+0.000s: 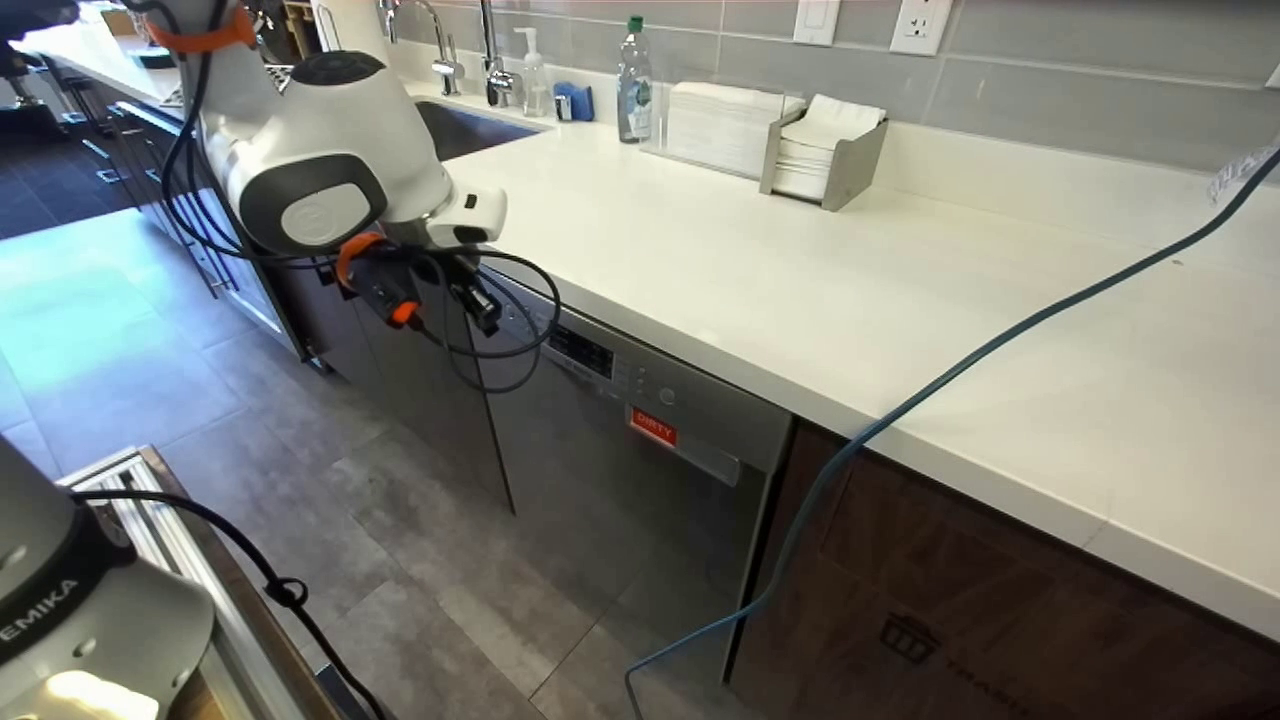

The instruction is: Press the button on the oven

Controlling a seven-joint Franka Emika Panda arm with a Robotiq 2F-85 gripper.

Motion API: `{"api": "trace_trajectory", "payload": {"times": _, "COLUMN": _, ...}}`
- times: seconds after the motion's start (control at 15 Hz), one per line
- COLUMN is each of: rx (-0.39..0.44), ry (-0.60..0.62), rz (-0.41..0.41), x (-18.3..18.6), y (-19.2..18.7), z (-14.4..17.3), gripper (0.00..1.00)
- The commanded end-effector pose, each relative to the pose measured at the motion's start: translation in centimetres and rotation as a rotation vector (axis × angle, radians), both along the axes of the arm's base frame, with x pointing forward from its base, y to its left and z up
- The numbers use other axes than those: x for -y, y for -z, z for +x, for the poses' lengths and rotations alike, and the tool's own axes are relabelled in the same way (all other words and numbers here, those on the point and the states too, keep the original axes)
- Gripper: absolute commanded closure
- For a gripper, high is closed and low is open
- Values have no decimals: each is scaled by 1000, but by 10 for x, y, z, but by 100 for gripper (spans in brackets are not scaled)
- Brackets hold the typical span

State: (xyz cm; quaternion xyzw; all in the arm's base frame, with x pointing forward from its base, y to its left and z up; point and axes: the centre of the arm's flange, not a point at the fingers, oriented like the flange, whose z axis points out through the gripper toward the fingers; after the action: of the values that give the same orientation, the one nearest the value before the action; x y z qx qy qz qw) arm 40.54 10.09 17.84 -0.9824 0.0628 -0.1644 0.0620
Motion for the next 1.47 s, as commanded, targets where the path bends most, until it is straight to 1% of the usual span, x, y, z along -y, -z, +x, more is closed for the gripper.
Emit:
{"api": "trace_trajectory", "payload": {"times": 0.0, "rx": 39, "ry": -16, "rz": 19, "x": 5, "y": 9, "z": 6, "gripper": 100}}
{"api": "trace_trajectory", "payload": {"times": 0.6, "rx": 87, "ry": -35, "rz": 39, "x": 12, "y": 13, "z": 20, "gripper": 100}}
{"api": "trace_trajectory", "payload": {"times": 1.0, "rx": 97, "ry": -42, "rz": 56, "x": 17, "y": 21, "z": 26, "gripper": 100}}
{"api": "trace_trajectory", "payload": {"times": 1.4, "rx": 115, "ry": -50, "rz": 74, "x": 16, "y": 19, "z": 28, "gripper": 100}}
